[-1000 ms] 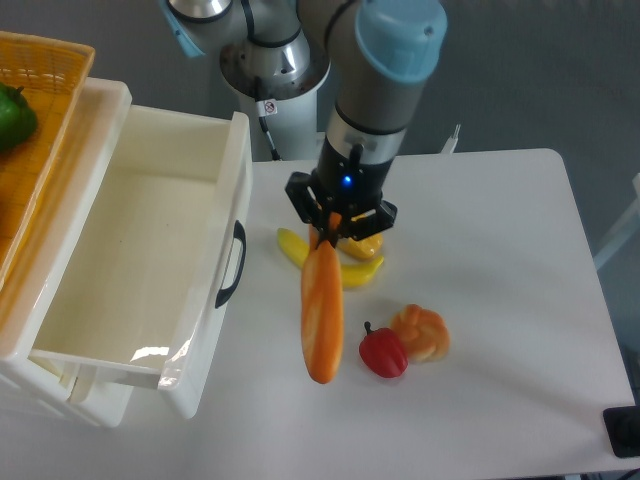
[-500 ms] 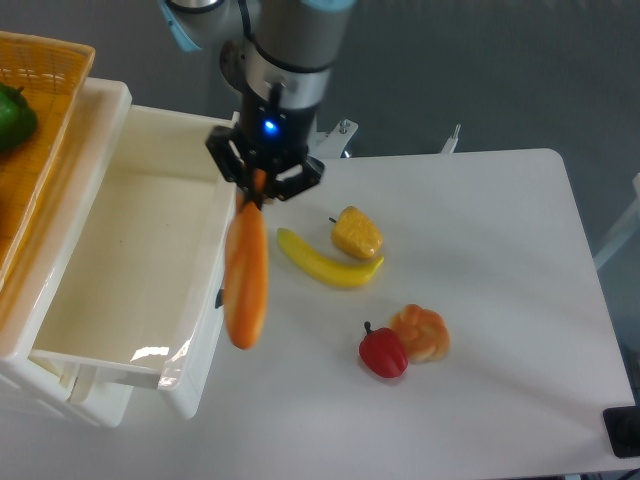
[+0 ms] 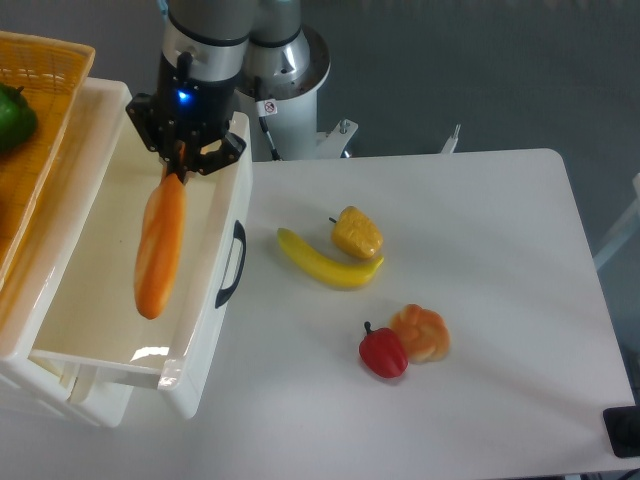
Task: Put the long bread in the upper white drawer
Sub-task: 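Lower the bread into the drawer and open the gripper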
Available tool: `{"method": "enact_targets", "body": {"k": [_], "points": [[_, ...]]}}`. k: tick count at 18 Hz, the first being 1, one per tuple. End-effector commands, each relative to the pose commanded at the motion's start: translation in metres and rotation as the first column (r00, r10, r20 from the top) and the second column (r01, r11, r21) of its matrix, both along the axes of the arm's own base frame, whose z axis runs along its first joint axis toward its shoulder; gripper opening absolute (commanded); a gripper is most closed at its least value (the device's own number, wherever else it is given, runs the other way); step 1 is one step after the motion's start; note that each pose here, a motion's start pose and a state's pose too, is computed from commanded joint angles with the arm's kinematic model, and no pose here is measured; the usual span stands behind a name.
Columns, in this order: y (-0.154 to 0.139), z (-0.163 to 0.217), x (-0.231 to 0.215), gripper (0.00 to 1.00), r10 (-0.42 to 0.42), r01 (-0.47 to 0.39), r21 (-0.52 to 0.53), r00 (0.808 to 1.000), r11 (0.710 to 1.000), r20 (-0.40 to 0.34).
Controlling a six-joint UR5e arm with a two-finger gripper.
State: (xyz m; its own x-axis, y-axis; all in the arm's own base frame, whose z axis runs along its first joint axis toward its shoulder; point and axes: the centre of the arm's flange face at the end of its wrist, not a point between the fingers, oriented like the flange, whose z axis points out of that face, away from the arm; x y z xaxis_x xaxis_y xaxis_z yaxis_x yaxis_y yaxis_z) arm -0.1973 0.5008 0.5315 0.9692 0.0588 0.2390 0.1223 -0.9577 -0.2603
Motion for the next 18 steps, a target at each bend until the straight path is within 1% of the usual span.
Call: {"method": "enact_targets", "body": {"k": [2,4,7,9,12,14,15,16,18], "points": [[0.000,0.000,0.001,0.49,-0.004,0.004,0.001,1.000,1.000,-0.003],[0.001,-0.001,0.000,0.60,-0.010,0.010,0.001,1.000,1.000,-0.006],[0.001,-0.002,-0.001,0.61,-0.008,0.008,0.001,1.000,1.000,-0.008],[0.001,0.000,0.000,0.69,-0.010,0.010,0.005,1.000,1.000,-0.011],[0.001,-0.001,-0.004,0.70,-0.007,0.007,0.003,1.000,1.000,-0.012],[0.000,-0.001,-0.010,0.74,0.001,-0.001,0.006,1.000,1.000,-0.015],[-0.004,-0.001,-0.017,0.81,0.003,-0.003,0.006,1.000,1.000,-0.022],[-0.007,0.000,-0.026,1.00,0.000,0.000,0.010,1.000,1.000,-0.031],[-0.013,-0.002,-0.051,1.00,0.001,0.000,0.022,0.999,1.000,-0.048]]}}
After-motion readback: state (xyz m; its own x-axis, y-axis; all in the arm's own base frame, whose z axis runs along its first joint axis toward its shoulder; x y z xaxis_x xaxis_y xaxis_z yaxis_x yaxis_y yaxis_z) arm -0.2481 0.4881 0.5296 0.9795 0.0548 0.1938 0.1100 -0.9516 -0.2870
